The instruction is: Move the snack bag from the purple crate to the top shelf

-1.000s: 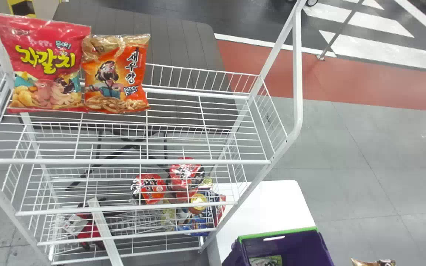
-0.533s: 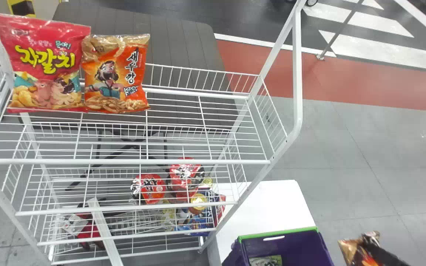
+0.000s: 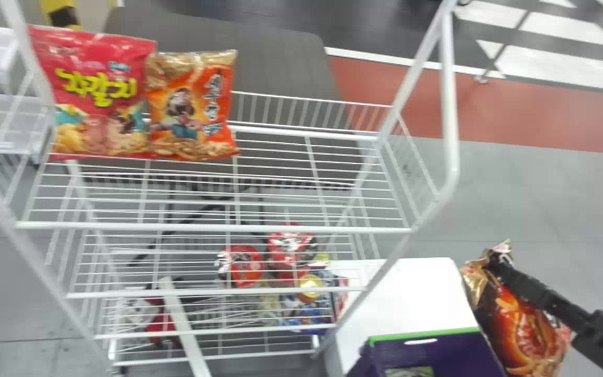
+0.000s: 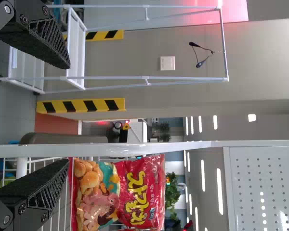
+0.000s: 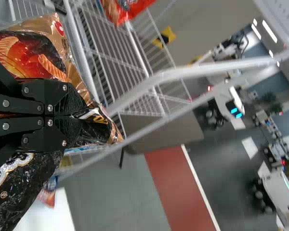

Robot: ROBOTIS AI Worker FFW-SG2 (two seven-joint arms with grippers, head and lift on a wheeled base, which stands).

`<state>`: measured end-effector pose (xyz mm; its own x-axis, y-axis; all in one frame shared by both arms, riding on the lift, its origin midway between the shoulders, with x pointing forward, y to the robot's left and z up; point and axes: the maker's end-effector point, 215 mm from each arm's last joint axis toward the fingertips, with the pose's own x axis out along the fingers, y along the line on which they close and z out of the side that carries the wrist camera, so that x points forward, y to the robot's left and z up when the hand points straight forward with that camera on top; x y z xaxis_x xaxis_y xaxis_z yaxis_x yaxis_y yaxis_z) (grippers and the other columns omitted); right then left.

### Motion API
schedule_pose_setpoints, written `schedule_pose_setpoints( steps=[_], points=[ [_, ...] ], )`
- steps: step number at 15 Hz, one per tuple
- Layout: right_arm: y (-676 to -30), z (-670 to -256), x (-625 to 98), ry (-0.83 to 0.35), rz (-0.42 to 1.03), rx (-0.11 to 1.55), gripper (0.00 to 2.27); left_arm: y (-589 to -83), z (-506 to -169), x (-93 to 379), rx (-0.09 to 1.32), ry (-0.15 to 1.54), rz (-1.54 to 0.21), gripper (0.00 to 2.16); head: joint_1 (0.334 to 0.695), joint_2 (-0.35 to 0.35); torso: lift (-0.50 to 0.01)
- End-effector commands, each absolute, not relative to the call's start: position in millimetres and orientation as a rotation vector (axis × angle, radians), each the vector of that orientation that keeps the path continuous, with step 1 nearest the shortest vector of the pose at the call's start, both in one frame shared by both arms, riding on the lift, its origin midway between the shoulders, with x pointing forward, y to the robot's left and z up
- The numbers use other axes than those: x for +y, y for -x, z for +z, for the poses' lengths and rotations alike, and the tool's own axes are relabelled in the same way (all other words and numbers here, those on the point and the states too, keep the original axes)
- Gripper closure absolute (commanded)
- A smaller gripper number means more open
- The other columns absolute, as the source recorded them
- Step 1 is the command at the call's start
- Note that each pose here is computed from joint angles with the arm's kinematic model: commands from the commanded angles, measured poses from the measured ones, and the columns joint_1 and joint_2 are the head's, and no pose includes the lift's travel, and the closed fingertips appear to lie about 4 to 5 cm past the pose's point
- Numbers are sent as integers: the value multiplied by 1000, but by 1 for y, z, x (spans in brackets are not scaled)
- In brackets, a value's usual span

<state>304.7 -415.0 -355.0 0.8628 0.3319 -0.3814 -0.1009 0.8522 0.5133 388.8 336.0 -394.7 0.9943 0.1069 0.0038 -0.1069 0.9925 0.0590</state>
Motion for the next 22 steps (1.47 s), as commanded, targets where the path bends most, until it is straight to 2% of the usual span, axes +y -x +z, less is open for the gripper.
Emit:
schedule_pose_setpoints(
  steps=[1, 2, 6, 10, 11, 12, 13, 15, 20, 22],
  points=[
    [-319, -335, -370, -491, 344, 470, 1878, -389, -393, 336, -3, -59, 107, 130, 695, -165, 3],
    [-325, -332, -353, -490, 379, 465, 1878, -389, -394, 335, -2, -60, 105, 130, 695, -107, 3],
    [-371, -300, -301, -396, 484, 301, 1878, -390, -394, 334, -3, -61, 101, 130, 695, -6, 3],
    [-425, -285, -242, -241, 494, 67, 1878, -392, -390, 336, -11, -64, 96, 130, 695, 72, 3],
    [-438, -274, -228, -203, 490, -21, 1878, -392, -390, 336, -11, -62, 97, 130, 695, 72, 3],
    [-449, -275, -217, -187, 479, -46, 1878, -392, -389, 337, -13, -63, 97, 130, 695, 108, 3],
    [-462, -277, -202, -174, 483, -68, 1878, -391, -390, 337, -13, -63, 95, 130, 695, 124, 3],
    [-478, -261, -187, -129, 459, -213, 1878, -391, -389, 338, -16, -61, 98, 130, 695, 153, 3],
    [-538, -283, -166, -120, 384, -273, 1878, -390, -390, 340, -19, -59, 100, 130, 695, 206, 3],
    [-550, -273, -175, -105, 355, -367, 1878, -390, -389, 341, -23, -59, 101, 130, 695, 205, 3]
  ],
)
